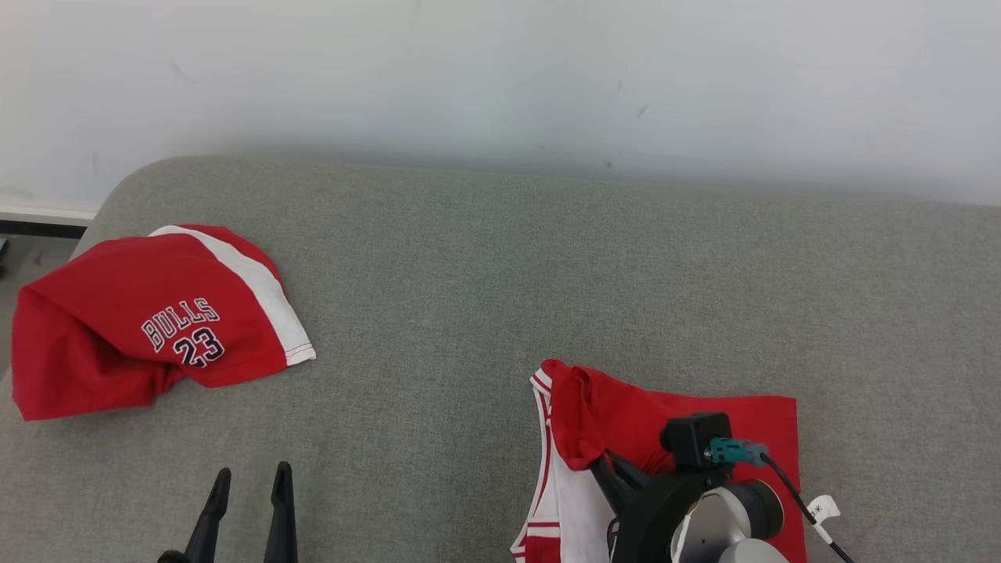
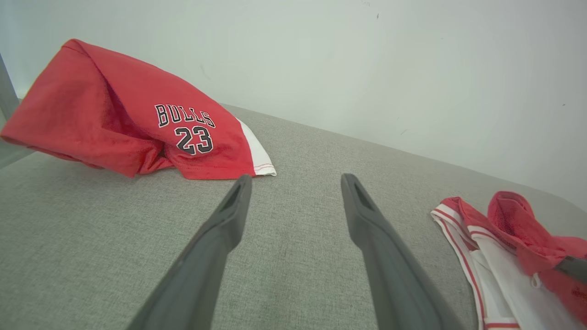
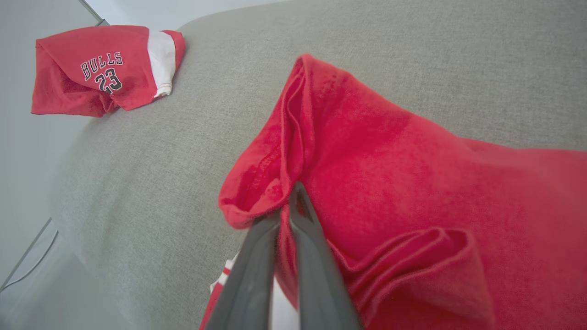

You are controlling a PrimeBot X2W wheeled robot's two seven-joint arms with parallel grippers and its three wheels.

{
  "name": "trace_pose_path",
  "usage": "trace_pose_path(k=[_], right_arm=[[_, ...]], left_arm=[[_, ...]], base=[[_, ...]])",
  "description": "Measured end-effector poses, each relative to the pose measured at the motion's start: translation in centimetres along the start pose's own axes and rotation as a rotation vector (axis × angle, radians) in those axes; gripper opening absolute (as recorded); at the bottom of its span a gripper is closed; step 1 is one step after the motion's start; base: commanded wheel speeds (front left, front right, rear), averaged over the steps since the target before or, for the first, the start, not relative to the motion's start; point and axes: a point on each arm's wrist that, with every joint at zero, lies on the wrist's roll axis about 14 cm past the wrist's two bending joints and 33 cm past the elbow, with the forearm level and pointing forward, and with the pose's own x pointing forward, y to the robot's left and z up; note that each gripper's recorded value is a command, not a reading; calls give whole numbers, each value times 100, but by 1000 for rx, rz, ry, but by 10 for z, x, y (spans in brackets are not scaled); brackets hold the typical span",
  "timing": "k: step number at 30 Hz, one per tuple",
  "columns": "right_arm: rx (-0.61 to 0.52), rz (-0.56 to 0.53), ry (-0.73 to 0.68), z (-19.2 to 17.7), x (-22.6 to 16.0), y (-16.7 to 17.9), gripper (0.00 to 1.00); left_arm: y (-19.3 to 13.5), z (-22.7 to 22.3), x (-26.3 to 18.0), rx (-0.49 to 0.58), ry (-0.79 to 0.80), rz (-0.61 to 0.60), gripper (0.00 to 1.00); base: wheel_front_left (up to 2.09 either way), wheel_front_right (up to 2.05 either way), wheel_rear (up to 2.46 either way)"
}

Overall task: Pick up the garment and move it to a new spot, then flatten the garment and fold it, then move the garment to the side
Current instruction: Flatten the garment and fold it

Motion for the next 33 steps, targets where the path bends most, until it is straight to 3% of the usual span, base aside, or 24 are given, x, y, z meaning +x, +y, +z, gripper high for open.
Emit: trace_pose_path(k=[1, 6, 10, 14, 18, 20, 26, 33], right_arm=[[2, 1, -15, 3, 1, 0, 100], [83, 36, -90, 20, 1, 7, 100], [113, 43, -222, 54, -7, 5, 100], [77, -84, -350, 87, -28, -34, 100], [-54, -317, -274, 67, -54, -91, 100], [-73, -376, -229, 53, -63, -106, 100], [-87, -394, -144, 23, -67, -107, 100], [-79, -411, -330, 37, -87, -108, 100]], left_arm=[[0, 0, -1, 0, -1, 2, 100], [2, 0, -4, -1, -2, 7, 100], [3, 1, -5, -1, -4, 8, 100], [0, 2, -3, -2, -7, -2, 100], [-4, 1, -1, -6, -5, -13, 100], [-5, 0, 0, -8, -1, -14, 100], [-8, -4, 4, -13, 10, -22, 100], [-9, -1, 2, -15, -2, -27, 100]], base=[[0, 0, 0], [0, 0, 0], [0, 0, 0], [0, 0, 0], [0, 0, 0], [0, 0, 0], [0, 0, 0], [0, 0, 0]])
